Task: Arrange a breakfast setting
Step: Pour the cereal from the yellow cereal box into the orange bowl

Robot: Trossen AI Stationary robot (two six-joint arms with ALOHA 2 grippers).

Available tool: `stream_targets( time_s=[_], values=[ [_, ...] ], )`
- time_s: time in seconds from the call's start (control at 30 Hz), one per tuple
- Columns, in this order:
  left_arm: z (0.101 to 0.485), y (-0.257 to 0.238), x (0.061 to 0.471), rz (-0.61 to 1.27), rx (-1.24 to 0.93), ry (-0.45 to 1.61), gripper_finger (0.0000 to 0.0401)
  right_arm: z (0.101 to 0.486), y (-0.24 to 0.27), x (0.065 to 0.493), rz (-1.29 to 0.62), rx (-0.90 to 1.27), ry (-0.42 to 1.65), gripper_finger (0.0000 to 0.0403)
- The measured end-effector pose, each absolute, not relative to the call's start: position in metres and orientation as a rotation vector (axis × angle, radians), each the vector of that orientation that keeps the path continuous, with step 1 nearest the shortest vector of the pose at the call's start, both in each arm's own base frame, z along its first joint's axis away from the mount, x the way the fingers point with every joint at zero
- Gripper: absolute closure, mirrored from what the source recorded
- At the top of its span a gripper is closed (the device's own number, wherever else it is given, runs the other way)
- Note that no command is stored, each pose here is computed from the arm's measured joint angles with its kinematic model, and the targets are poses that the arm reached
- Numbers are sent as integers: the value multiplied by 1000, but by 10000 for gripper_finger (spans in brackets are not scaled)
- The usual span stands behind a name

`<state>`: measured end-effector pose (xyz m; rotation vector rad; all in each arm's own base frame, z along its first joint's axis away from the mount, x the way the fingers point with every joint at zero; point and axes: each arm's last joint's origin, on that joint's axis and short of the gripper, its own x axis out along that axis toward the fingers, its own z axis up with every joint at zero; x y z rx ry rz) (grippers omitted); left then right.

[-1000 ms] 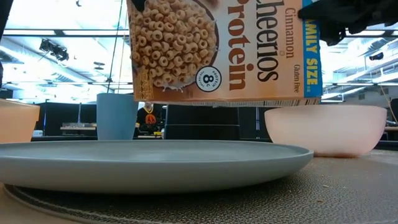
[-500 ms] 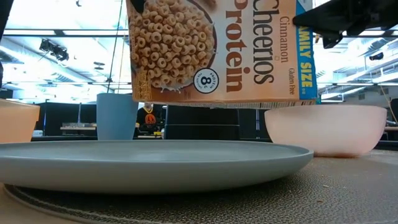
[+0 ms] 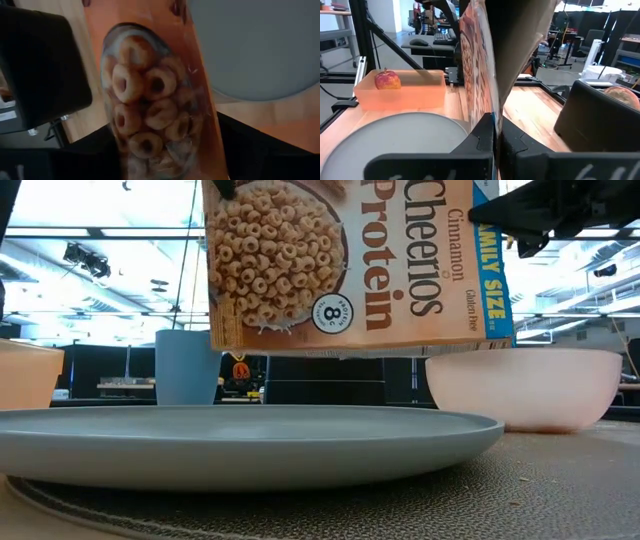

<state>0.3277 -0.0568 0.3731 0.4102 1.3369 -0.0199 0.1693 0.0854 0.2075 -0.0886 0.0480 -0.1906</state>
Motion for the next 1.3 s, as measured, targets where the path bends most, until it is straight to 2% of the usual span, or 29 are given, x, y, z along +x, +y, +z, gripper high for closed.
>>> stream_targets(
  time_s=[0.23,0.67,0.83,1.03,1.13,1.3],
  values=[
    [378,-58,324,-17,408,1321,145,208,86,169,-189,-106,47,396],
    [412,-83,287,126,421,1126,160,215,89,167,-197,-126,-2,396],
    [389,-84,290,150,411,1208,162,215,90,167,-184,-144,-6,396],
    [349,-71,299,118,457,1339,186,214,90,167,-181,-150,-2,396],
    [351,-67,300,79,437,1340,190,214,90,167,-182,-149,-2,396],
    [378,-65,295,44,460,1284,193,216,90,167,-182,-130,-15,396]
  ],
)
